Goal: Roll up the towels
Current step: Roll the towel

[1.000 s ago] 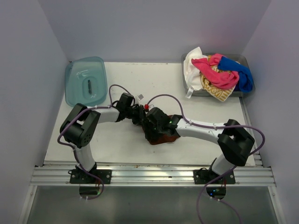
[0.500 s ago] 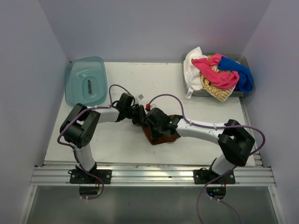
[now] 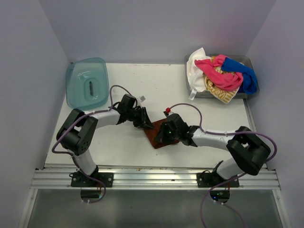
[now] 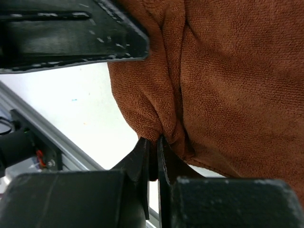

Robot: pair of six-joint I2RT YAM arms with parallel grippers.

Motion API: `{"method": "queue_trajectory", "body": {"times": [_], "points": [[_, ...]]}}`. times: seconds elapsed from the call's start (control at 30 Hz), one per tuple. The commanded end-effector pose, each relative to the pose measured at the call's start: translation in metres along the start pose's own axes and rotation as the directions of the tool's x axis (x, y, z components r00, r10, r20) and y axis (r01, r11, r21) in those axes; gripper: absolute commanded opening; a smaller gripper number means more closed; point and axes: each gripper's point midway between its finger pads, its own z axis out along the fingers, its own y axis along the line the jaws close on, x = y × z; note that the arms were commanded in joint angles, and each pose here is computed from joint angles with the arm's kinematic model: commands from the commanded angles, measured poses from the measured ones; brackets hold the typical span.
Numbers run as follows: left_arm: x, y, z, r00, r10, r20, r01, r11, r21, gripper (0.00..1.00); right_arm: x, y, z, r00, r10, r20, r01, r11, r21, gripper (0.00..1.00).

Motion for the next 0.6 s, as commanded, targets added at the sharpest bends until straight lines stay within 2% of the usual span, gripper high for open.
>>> {"method": "queue_trajectory", "body": {"times": [0.0, 0.2, 0.3, 0.57], "points": [[-0.005, -0.007, -0.015, 0.999, 0.041, 0.033, -0.039, 0.999, -0.036, 0.27, 0.026, -0.026, 0.006, 0.994, 0.092, -0.067, -0.09, 0.996, 0.028, 0.0], [-0.012, -0.02, -0.034, 0.994, 0.074, 0.079, -0.07, 0.996, -0.052, 0.37, 0.045, -0.048, 0.016, 0.974, 0.206, -0.093, -0.206, 0.979, 0.013, 0.0], [-0.01, -0.024, -0.04, 0.992, 0.091, 0.09, -0.086, 0.995, -0.048, 0.38, 0.051, -0.052, 0.018, 0.968, 0.227, -0.105, -0.227, 0.974, 0.01, 0.0], [0.004, -0.017, -0.04, 0.992, 0.109, 0.064, -0.107, 0.994, -0.032, 0.31, 0.05, -0.057, 0.015, 0.964, 0.244, -0.105, -0.246, 0.969, -0.008, 0.0]]}}
